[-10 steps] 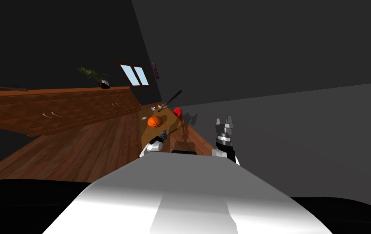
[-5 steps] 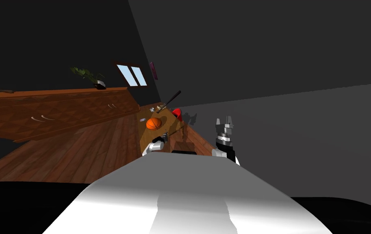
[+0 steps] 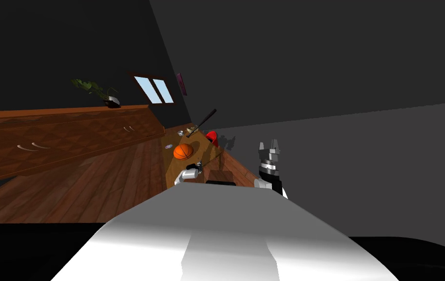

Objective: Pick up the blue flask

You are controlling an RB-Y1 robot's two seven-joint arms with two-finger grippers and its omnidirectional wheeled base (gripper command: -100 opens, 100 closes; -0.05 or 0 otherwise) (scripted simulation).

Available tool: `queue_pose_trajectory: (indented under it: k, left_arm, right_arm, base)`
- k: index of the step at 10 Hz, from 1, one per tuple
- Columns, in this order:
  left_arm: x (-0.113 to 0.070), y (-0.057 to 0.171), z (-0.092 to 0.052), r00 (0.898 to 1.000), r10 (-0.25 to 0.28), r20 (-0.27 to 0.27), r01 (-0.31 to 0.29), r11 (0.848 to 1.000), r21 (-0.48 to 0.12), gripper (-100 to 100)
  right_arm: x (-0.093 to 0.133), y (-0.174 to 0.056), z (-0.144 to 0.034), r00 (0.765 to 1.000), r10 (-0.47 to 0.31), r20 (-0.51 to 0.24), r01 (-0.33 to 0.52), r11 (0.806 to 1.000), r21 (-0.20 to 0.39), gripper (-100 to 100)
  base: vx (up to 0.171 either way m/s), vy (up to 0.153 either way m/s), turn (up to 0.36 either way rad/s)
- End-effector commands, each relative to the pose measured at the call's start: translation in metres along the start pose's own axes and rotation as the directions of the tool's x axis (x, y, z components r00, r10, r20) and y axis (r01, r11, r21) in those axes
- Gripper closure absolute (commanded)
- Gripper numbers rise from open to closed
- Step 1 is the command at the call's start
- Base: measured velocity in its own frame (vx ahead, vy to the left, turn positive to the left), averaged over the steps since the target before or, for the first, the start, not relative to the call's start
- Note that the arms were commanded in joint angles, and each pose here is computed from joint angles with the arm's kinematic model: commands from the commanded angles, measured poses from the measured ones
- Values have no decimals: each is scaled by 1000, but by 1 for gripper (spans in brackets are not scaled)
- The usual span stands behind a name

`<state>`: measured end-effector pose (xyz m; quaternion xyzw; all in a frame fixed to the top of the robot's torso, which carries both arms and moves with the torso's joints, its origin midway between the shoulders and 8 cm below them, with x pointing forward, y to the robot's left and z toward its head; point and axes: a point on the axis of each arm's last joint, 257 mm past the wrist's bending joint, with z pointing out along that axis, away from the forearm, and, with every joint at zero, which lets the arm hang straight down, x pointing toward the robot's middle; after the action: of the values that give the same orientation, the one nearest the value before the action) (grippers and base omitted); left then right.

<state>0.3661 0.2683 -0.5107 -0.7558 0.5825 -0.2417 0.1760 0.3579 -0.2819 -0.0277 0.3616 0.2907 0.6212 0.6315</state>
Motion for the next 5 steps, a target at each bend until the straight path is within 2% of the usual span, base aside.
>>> queue_pose_trajectory:
  k: [1,2,4,5]
  left_arm:
    - [0,10,5,1000,-14,9,15,999,-41,-100]
    - [-2,19,9,1000,-25,19,26,997,-78,-100]
    - [-6,27,11,999,-32,32,35,993,-110,-100]
    - [-4,23,10,999,-29,27,31,995,-97,-100]
  right_arm:
    - [0,0,0,1000,0,0,0,1000,0,0]
    - [0,0,0,1000,0,0,0,1000,0,0]
    - [0,0,0,1000,0,0,0,1000,0,0]
    - [0,0,0,1000,0,0,0,1000,0,0]
  base:
    - [71,55,-57]
    - [84,60,-68]
    - [66,58,-35]
    - [22,23,-9]
